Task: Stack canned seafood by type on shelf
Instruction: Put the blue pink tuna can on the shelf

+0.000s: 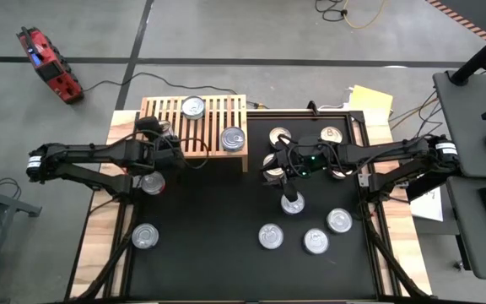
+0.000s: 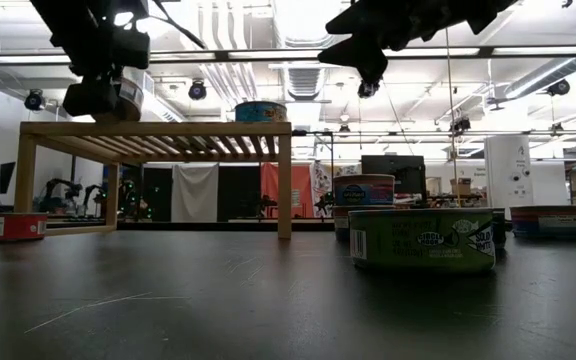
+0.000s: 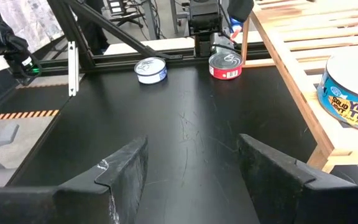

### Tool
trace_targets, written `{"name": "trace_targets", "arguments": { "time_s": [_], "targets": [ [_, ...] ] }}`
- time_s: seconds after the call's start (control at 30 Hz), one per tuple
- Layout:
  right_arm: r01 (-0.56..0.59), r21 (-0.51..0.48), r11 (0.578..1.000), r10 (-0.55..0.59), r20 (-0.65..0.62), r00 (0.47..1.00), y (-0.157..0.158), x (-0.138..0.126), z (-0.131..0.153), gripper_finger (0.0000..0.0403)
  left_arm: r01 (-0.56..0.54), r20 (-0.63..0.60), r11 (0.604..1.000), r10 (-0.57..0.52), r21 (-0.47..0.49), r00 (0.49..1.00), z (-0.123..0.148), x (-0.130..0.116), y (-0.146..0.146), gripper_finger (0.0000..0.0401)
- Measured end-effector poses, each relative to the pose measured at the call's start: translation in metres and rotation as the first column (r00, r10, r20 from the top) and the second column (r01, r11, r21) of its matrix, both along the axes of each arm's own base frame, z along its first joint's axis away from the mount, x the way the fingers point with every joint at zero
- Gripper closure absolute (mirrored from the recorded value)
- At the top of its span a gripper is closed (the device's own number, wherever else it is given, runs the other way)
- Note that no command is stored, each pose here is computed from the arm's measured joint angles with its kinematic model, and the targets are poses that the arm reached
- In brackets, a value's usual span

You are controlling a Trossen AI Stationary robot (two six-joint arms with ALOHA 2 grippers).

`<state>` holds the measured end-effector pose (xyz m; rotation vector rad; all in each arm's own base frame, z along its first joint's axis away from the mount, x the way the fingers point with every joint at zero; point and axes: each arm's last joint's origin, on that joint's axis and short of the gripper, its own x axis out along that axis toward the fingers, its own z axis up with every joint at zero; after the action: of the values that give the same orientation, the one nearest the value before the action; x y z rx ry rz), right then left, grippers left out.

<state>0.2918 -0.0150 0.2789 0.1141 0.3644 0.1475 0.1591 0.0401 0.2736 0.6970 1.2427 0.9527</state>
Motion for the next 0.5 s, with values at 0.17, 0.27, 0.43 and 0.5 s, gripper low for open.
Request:
{"name": "trace_targets", "arguments": {
  "time_s": [0.17,0.27,0.43,0.5],
  "targets": [
    [0.000,0.000,1.000,0.000,0.000,1.000,0.0000,0.0000,0.0000,0.0172,0.021,0.012,0.997,-0.021,-0.073,1.000,-0.0019,0.0009,-0.0011,0.0237],
    [0.000,0.000,1.000,0.000,0.000,1.000,0.0000,0.0000,0.0000,0.0166,0.022,0.011,0.997,-0.021,-0.075,1.000,-0.0020,0.0009,-0.0012,0.0237],
    [0.000,0.000,1.000,0.000,0.000,1.000,0.0000,0.0000,0.0000,0.0155,0.022,0.012,0.997,-0.021,-0.077,1.000,-0.0020,0.0008,-0.0012,0.0237],
    [0.000,0.000,1.000,0.000,0.000,1.000,0.0000,0.0000,0.0000,0.0151,0.020,0.015,0.997,-0.019,-0.077,1.000,-0.0020,0.0008,-0.0011,0.0237]
  ]
}}
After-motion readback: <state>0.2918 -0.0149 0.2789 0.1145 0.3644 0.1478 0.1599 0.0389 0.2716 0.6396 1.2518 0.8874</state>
